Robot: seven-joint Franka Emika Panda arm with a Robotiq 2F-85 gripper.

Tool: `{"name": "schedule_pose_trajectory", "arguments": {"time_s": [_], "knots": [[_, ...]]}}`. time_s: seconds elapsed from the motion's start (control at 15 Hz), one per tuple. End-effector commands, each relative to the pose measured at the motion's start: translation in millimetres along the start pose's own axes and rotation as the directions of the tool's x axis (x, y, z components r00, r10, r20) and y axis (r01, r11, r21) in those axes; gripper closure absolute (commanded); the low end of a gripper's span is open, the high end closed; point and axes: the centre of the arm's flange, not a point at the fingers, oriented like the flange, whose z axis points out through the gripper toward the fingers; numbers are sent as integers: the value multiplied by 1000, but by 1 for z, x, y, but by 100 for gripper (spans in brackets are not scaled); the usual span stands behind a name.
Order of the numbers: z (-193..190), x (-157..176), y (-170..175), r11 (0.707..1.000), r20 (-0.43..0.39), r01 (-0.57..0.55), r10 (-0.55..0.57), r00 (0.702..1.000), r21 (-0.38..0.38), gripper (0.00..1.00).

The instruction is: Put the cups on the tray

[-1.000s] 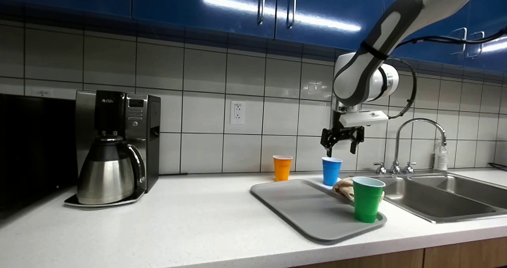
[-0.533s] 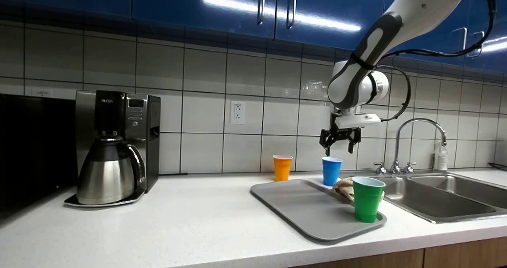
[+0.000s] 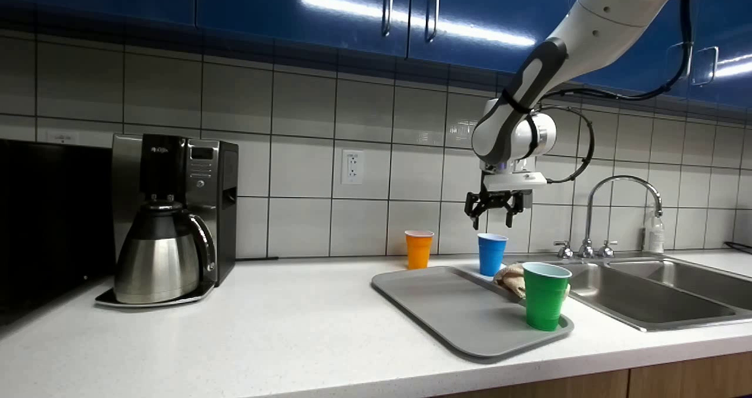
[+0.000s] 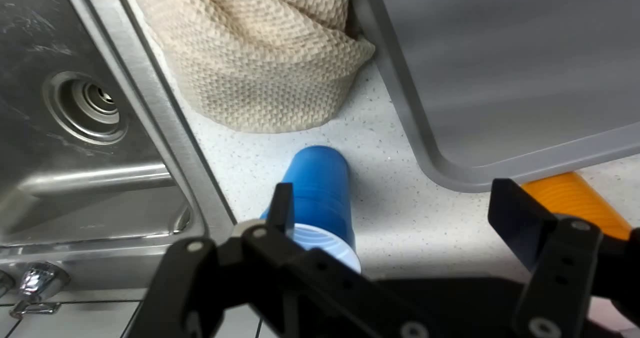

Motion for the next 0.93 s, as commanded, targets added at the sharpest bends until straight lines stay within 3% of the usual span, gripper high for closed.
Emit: {"name": "schedule_pose_trajectory", "arguments": {"time_s": [0.0,0.87], "knots": [[5,31,-7,999,13,-33,33,999,-10,0],[47,90,1,999,25,-29,29,999,21,0]]}}
